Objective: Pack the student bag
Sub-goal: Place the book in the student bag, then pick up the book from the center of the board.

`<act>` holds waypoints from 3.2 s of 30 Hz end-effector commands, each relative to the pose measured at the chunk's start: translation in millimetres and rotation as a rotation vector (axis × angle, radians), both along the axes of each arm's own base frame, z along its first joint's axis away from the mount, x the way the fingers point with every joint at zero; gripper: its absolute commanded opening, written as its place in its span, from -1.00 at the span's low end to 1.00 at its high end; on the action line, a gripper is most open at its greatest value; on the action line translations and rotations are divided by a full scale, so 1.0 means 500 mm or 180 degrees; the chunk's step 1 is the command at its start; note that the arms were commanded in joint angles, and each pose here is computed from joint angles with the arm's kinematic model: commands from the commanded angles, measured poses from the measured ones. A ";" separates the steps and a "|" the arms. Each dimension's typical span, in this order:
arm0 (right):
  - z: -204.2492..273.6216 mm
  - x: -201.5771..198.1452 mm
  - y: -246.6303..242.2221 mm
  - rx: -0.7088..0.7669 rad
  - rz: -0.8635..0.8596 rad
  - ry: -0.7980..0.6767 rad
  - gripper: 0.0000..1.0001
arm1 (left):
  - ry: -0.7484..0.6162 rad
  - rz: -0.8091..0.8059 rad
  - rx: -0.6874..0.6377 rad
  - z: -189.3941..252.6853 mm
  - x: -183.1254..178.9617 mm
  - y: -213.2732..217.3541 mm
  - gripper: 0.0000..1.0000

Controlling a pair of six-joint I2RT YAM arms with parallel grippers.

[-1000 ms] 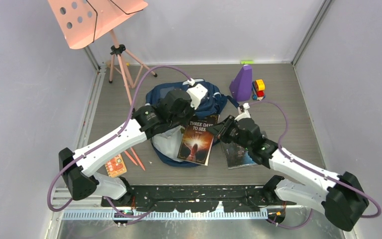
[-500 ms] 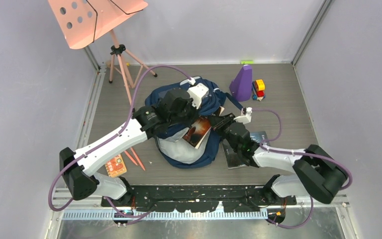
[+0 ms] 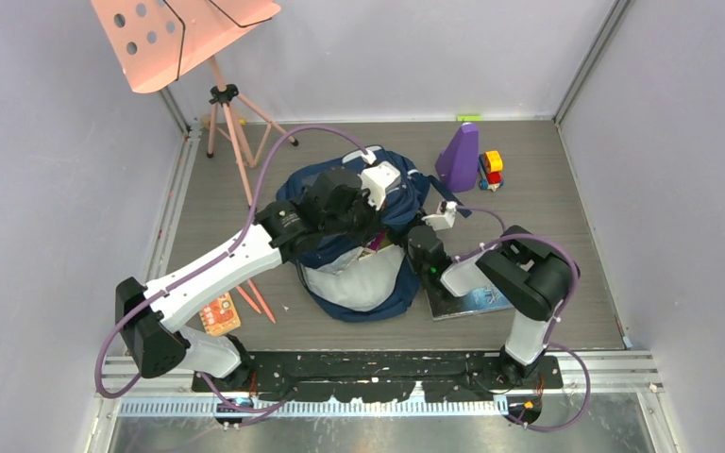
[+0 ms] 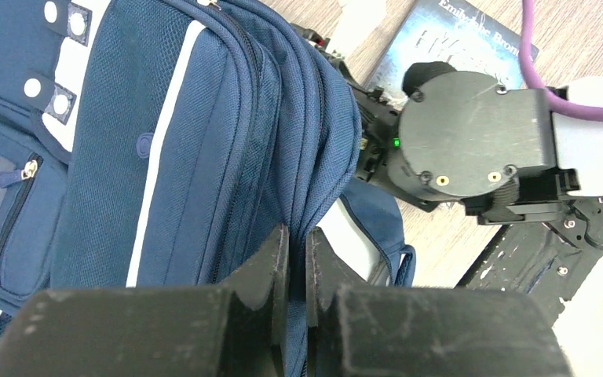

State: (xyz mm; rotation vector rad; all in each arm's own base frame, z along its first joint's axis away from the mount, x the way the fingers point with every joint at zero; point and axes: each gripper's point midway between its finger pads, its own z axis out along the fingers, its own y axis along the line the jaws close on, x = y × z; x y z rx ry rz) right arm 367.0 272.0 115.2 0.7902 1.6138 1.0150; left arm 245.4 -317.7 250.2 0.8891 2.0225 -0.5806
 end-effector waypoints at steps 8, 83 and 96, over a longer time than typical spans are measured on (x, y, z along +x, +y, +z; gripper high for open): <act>0.054 0.083 0.009 -0.0246 -0.0411 -0.0432 -0.57 | -0.0270 -0.0153 -0.0427 0.089 -0.006 -0.034 -1.00; -0.154 -0.097 -0.444 -0.0857 0.0652 0.2168 0.29 | 0.0663 -0.0581 -0.0544 -0.198 0.038 -0.235 0.80; -0.078 -0.078 -0.423 -0.1310 0.0364 0.2172 0.46 | 0.1411 0.0009 -0.0820 -0.310 -0.001 -0.213 0.75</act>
